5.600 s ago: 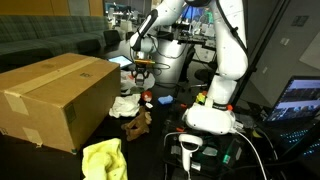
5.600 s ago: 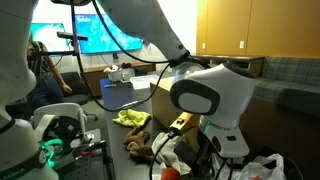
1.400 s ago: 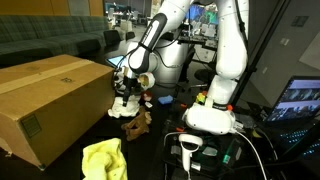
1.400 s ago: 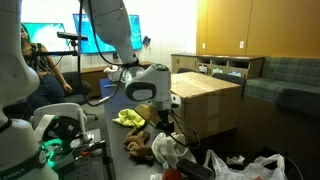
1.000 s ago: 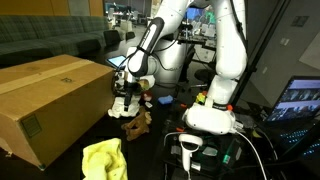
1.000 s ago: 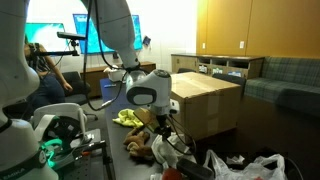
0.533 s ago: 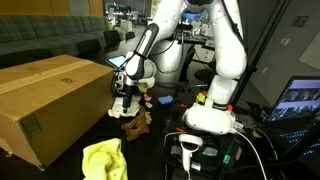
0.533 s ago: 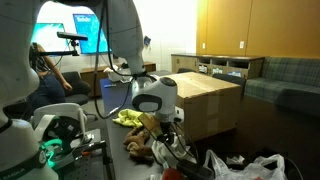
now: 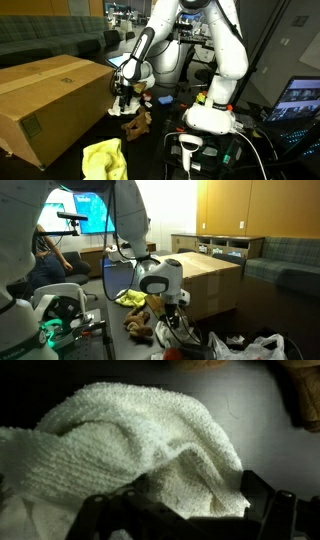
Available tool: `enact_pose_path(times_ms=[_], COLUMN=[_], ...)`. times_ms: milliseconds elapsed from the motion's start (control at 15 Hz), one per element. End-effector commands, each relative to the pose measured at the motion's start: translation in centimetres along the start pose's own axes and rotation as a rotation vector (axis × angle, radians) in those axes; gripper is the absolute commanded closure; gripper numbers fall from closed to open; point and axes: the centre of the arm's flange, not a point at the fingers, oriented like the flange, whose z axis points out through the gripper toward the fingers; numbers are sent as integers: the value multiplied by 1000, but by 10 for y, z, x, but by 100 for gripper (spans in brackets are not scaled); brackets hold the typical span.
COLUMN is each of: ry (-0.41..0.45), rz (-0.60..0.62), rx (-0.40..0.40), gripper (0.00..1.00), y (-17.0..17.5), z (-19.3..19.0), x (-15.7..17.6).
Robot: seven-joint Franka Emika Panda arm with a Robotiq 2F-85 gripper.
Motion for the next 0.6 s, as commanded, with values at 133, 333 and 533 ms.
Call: enact_pose_path(times_ms=[133, 333, 533], ry=[-32, -42, -48], rz=[30, 31, 20], rx=[-44, -58, -64], gripper=[51, 73, 95], y=[-1, 0, 1], z=[3, 0, -3], x=[18, 20, 21])
